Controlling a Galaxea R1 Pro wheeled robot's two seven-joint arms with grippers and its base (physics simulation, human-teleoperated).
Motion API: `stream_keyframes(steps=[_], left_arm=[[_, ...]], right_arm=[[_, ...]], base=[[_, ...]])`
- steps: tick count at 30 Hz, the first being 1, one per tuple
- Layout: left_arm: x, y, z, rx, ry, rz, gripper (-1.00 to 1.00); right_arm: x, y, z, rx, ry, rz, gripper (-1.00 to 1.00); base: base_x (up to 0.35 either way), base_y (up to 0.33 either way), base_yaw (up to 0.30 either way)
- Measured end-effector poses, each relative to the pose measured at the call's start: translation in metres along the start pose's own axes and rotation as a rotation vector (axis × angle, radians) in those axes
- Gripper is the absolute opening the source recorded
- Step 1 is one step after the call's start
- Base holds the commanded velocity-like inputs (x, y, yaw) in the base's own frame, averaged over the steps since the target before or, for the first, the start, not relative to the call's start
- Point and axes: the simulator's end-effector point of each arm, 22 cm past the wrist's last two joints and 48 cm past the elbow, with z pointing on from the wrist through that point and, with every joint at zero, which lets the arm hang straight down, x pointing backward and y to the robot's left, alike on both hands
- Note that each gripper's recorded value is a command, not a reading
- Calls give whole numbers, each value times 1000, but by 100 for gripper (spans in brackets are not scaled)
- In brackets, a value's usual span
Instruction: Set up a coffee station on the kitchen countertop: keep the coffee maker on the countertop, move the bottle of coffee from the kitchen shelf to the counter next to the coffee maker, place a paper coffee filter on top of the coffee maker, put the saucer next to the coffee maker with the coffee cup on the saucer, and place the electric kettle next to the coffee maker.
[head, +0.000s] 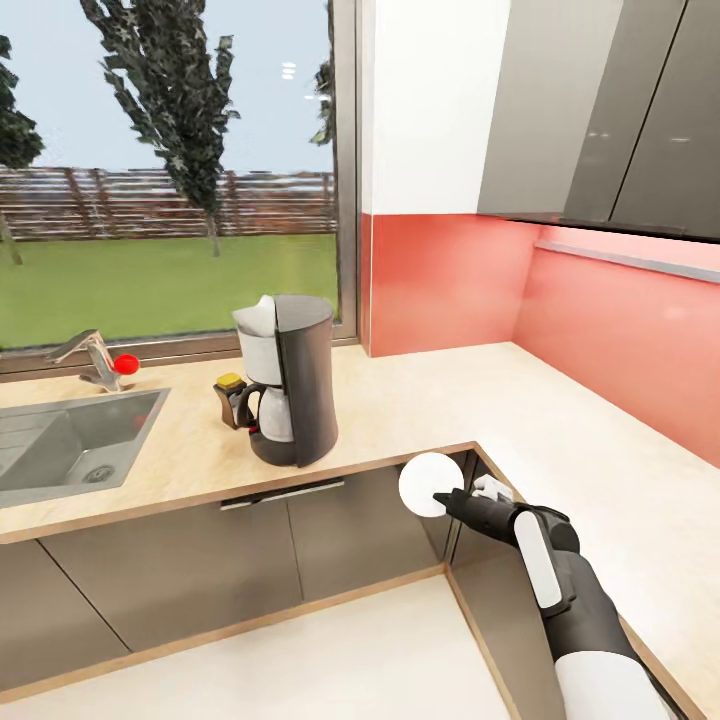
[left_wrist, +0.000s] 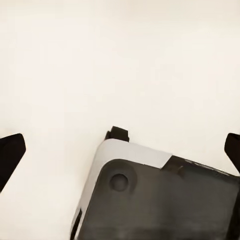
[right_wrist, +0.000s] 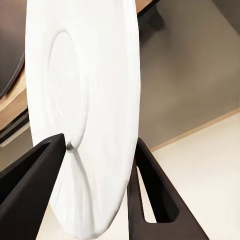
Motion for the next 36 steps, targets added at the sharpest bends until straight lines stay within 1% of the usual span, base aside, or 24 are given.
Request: stream_keyframes(steps=[2, 3, 5, 6, 7, 8, 9, 10, 12, 16, 19, 21, 22, 24, 27, 31, 36], left_arm=[[22, 24, 3, -52, 47, -1, 100], [28, 31, 3, -66, 58, 0, 100], [48, 53, 3, -115, 101, 10, 100], [61, 69, 1, -150, 129, 27, 100], [69, 78, 0, -171, 145, 43, 100], [72, 82, -1, -181, 153, 52, 100], [82, 94, -3, -206, 175, 78, 100], [87, 100, -4, -220, 189, 96, 100], [94, 107, -6, -236, 206, 118, 100], [101, 114, -8, -251, 225, 145, 100], [107, 110, -8, -250, 235, 148, 100], [118, 105, -9, -247, 252, 153, 100], [121, 103, -9, -250, 257, 162, 100], [124, 104, -10, -274, 261, 205, 100], [126, 100, -11, -291, 261, 232, 100], [127, 96, -11, -293, 262, 241, 100], [128, 95, -11, -293, 261, 243, 100]], right_arm=[[0, 0, 0, 0, -1, 0, -100], [0, 0, 0, 0, -1, 0, -100], [0, 1, 0, -2, 0, 0, -100], [0, 2, 0, -3, 1, 0, -100], [1, 2, 1, -4, 2, 0, -100], [1, 2, 1, -4, 2, -1, -100], [2, 3, 1, -4, 3, -1, -100], [2, 3, 1, -5, 4, -2, -100], [2, 3, 1, -5, 4, -2, -100], [2, 4, 2, -7, 5, -3, -100], [2, 5, 1, -8, 4, -3, -100], [2, 6, 2, -11, 4, -2, -100], [3, 7, 2, -12, 5, -2, -100], [4, 8, 2, -14, 8, -4, -100], [8, 14, 5, -20, 18, -20, -100], [9, 17, 5, -22, 22, -31, -100], [10, 17, 6, -23, 24, -33, -100]], base=[[0, 0, 0], [0, 0, 0], [0, 0, 0], [0, 0, 0], [0, 0, 0], [0, 0, 0], [0, 0, 0], [0, 0, 0], [0, 0, 0], [16, 0, 0], [85, 52, 0], [109, 97, 0], [114, 100, 0], [116, 102, 0], [123, 121, 0], [116, 240, 0], [96, 194, 0]])
